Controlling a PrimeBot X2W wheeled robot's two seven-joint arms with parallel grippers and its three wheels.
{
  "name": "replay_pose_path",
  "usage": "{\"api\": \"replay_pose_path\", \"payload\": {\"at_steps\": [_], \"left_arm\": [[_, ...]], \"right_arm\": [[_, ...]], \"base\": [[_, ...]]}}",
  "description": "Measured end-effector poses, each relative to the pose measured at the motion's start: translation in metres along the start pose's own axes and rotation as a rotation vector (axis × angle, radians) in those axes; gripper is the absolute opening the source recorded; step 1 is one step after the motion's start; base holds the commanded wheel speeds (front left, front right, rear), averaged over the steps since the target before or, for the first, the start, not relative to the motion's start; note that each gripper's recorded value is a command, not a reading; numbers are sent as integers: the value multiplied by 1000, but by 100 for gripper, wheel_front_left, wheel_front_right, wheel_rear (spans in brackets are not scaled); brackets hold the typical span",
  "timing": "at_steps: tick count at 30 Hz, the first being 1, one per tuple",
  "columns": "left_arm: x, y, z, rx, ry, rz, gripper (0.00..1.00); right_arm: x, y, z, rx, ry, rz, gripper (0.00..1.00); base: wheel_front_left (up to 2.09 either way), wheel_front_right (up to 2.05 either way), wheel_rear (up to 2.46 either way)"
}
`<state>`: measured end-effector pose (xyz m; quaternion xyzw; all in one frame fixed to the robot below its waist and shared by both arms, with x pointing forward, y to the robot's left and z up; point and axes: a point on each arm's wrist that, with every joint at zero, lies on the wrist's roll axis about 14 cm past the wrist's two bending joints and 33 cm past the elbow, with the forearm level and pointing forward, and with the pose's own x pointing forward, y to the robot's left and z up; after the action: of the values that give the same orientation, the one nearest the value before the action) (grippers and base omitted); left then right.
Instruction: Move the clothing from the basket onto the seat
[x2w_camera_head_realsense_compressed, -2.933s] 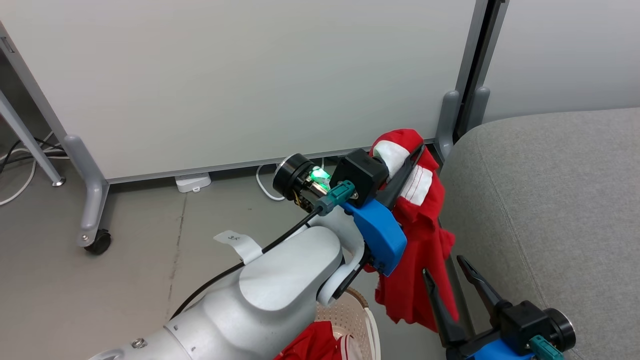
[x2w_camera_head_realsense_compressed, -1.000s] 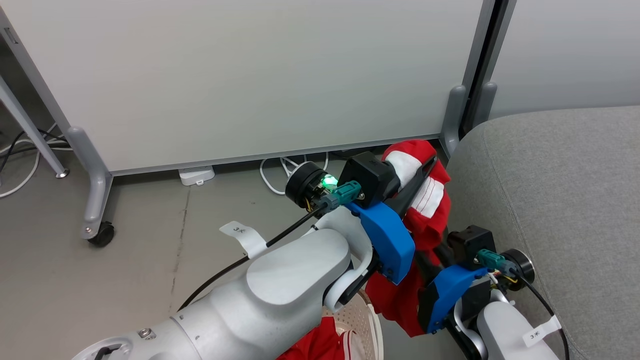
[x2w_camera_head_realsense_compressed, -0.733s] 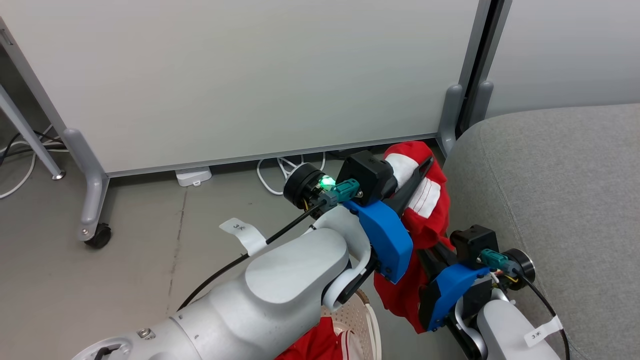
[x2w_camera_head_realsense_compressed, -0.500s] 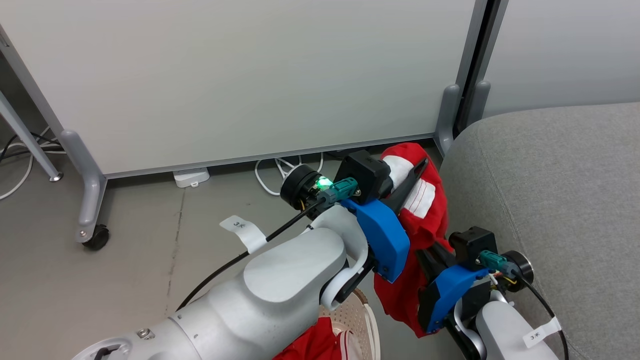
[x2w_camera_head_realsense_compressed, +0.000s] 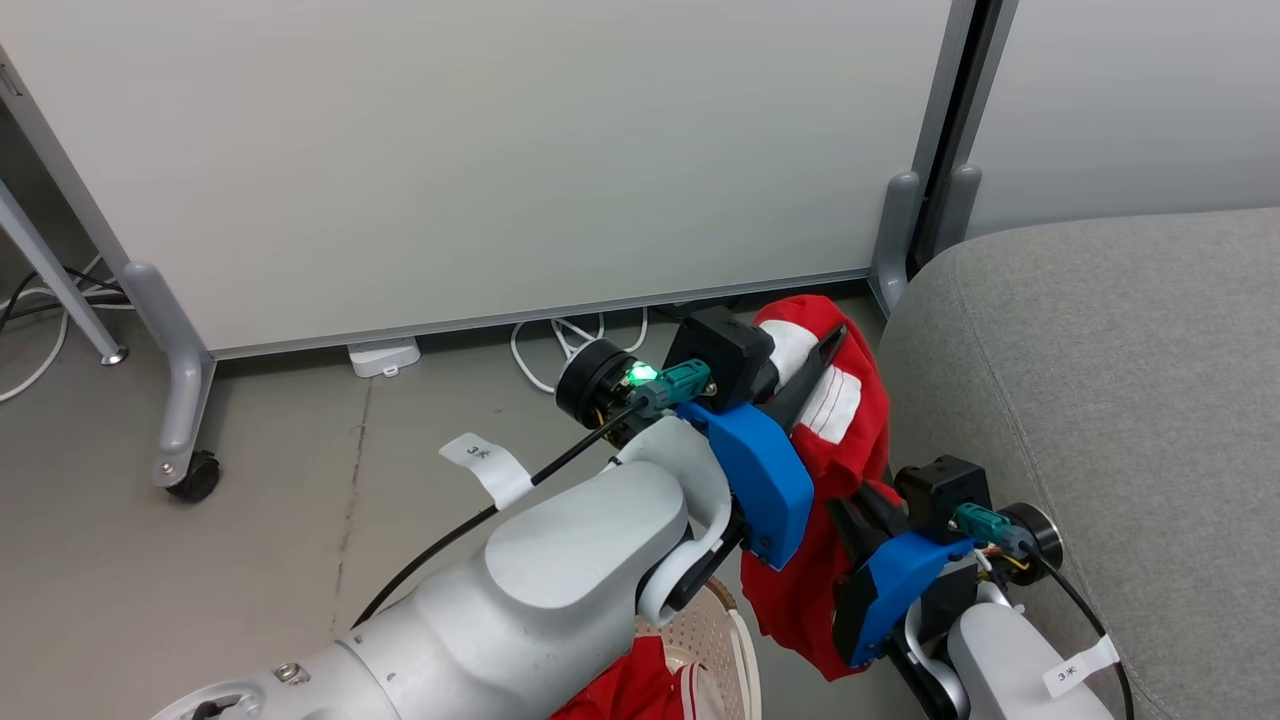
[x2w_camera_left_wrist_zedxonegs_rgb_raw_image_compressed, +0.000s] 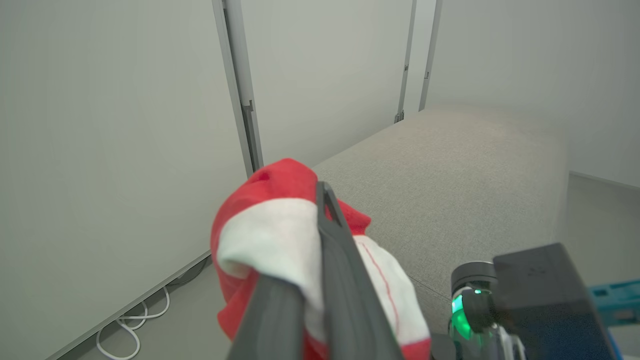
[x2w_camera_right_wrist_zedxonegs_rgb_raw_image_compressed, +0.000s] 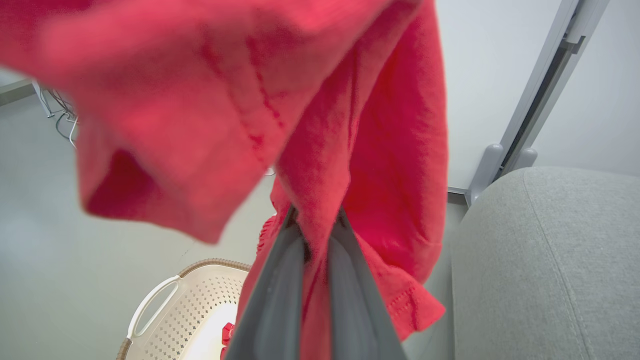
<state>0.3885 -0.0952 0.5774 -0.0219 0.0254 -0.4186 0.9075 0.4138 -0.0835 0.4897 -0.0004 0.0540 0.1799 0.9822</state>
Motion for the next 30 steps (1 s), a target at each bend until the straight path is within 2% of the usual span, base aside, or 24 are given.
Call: {"api": "replay_pose_path", "payload": {"at_steps": [10,11,12,13,14,24,30], "left_arm": [[-1,2,0,-1,-8,10,0],[-1,2,-1,-2,-11,11,20],[-1,2,-1,-1,-17,14,47],[-1,2,-1,1,-23,15,91],[-2,2,-2,-1,-27,17,100],[-15,4,-34,-37,-1,47,100],[-32,16,-41,-86,-48,99,100]], "right_arm": [[0,0,1,1,-4,1,0],[0,0,1,2,-4,0,0],[0,0,1,2,-4,-1,0],[0,0,1,3,-5,-1,0],[0,-1,1,3,-6,-2,0],[1,-2,3,6,-17,-6,0],[3,-4,4,12,-25,-12,0]], "base": [[0,0,0],[0,0,0],[0,0,0],[0,0,0],[0,0,0],[0,0,0],[0,0,0]]}}
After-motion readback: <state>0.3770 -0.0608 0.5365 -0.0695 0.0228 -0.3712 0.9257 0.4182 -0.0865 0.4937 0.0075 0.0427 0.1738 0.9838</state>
